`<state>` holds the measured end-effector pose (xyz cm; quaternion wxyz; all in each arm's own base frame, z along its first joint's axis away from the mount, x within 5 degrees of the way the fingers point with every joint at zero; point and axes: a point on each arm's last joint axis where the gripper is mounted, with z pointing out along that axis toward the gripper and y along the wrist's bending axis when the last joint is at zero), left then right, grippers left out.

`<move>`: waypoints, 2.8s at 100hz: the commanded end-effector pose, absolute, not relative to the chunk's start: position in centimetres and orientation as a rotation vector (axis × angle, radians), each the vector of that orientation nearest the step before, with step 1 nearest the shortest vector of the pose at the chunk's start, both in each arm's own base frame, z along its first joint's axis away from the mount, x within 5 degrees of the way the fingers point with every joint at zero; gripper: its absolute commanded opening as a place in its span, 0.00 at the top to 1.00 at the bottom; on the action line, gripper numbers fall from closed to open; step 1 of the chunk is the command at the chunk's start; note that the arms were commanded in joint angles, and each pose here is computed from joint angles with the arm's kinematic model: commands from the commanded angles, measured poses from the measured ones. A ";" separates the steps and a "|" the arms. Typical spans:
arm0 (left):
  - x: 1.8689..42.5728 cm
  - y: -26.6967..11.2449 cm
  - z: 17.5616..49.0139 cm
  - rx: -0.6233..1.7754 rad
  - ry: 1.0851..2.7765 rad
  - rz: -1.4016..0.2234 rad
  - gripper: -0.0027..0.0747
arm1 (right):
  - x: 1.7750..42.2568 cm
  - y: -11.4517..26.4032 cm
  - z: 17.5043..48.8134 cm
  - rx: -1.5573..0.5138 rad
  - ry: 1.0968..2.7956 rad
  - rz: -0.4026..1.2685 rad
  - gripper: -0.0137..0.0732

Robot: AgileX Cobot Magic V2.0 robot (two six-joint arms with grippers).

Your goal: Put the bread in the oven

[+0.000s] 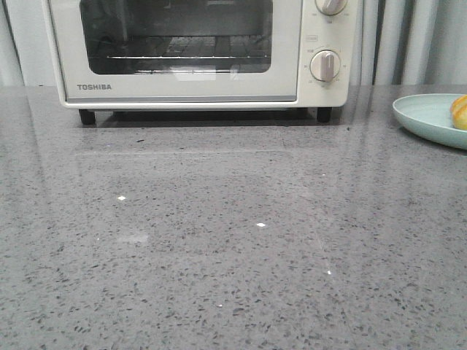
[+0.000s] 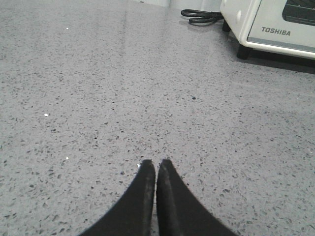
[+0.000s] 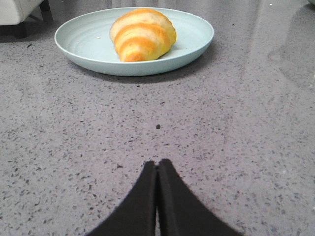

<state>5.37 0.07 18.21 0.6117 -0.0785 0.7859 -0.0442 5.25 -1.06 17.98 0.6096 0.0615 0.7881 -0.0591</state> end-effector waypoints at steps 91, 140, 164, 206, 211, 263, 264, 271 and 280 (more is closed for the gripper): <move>5.4 0.1 18.2 -0.192 1.747 -0.110 0.99 | 5.2 -1.1 17.4 0.120 1.801 -0.155 0.90; 5.4 0.1 18.2 -0.192 1.747 -0.110 0.99 | 5.2 -1.1 17.4 0.120 1.801 -0.155 0.90; 5.4 0.1 18.2 -0.192 1.747 -0.110 0.99 | 5.2 -1.1 17.4 0.120 1.801 -0.155 0.90; 5.4 0.1 18.2 -0.192 1.747 -0.110 0.99 | 5.2 -1.1 17.4 0.120 1.801 -0.155 0.90; 5.4 0.1 18.2 -0.192 1.747 -0.110 0.99 | 5.2 -1.1 17.4 0.120 1.801 -0.155 0.90; 5.4 0.1 18.2 -0.192 1.747 -0.110 0.99 | 5.2 -1.5 17.7 0.006 1.789 -0.317 0.90; 5.4 0.1 18.2 -0.192 1.747 -0.110 0.99 | 5.2 -1.5 17.7 0.007 1.790 -0.317 0.90; 5.4 0.1 18.2 -0.192 1.747 -0.110 0.99 | 5.2 -1.5 17.6 0.008 1.796 -0.318 0.90; 5.4 0.1 18.2 -0.192 1.747 -0.110 0.99 | 5.2 -1.5 17.6 0.008 1.796 -0.318 0.90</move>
